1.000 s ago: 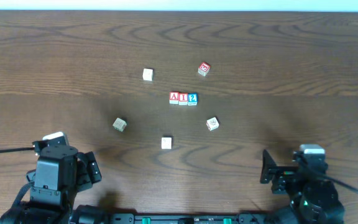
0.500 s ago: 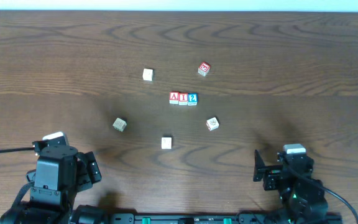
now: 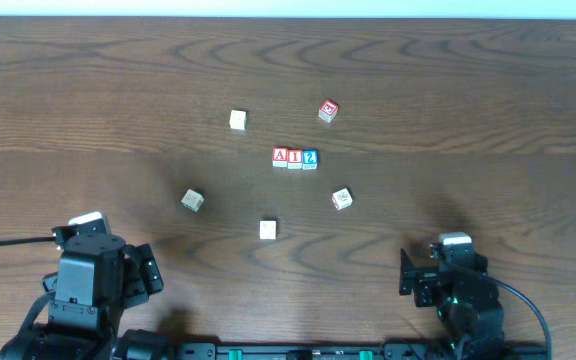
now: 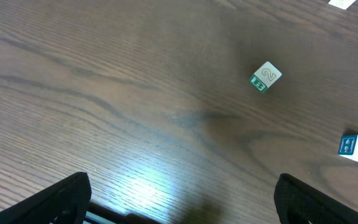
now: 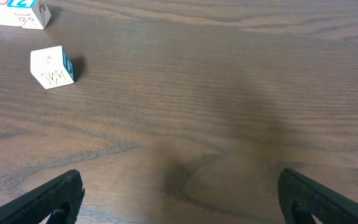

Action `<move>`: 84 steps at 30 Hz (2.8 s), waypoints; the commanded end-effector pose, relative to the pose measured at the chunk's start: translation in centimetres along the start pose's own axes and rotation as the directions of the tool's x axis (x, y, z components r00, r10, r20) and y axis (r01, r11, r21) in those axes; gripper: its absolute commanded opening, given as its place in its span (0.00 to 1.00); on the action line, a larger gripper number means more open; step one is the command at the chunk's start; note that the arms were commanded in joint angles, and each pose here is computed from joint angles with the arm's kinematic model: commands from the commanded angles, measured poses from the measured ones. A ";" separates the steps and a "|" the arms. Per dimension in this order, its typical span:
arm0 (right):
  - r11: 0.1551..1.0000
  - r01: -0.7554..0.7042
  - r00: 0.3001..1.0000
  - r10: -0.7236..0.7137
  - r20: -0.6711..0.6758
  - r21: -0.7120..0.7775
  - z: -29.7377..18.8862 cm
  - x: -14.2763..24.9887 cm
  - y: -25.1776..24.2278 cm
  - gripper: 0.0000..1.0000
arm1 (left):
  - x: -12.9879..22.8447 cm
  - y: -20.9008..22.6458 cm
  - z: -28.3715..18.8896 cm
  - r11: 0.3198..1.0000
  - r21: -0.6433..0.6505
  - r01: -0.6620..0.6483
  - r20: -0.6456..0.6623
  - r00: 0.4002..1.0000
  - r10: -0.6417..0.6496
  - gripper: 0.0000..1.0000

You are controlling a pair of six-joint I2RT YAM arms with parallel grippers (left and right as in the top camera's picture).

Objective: Spell out Ai2

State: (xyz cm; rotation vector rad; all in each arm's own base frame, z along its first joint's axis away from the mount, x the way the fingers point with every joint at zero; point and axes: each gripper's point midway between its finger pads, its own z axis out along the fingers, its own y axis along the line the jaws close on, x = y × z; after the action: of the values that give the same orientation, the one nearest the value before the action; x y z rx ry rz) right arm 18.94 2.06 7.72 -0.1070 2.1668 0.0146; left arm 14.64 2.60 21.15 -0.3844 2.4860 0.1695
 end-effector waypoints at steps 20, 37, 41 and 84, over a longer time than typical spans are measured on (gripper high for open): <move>1.000 0.009 1.000 -0.009 0.001 0.000 0.1 0.2 -0.1 0.99 | -0.1 0.1 -0.1 1.000 0.000 0.009 0.007 1.000 -0.009 0.95; 1.000 0.009 1.000 -0.009 0.002 0.000 0.1 0.1 -0.1 0.99 | -1.1 0.1 -2.0 0.995 0.084 0.060 0.150 0.986 -0.073 0.95; 1.000 0.009 1.000 -0.009 0.002 0.000 0.1 0.1 -0.1 0.99 | -2.8 0.6 -3.0 0.988 0.124 0.090 0.338 0.933 -0.128 0.95; 1.000 0.009 1.000 -0.009 0.001 0.000 0.1 0.2 -0.1 0.99 | 7.1 -0.5 13.9 0.982 0.096 0.160 0.228 0.957 -0.178 0.95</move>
State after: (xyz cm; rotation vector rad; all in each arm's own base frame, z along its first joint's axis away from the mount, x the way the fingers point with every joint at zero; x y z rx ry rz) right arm 18.95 2.10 7.71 -0.1108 2.1663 0.0158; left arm 17.38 3.31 7.27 -0.4802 2.1726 0.0464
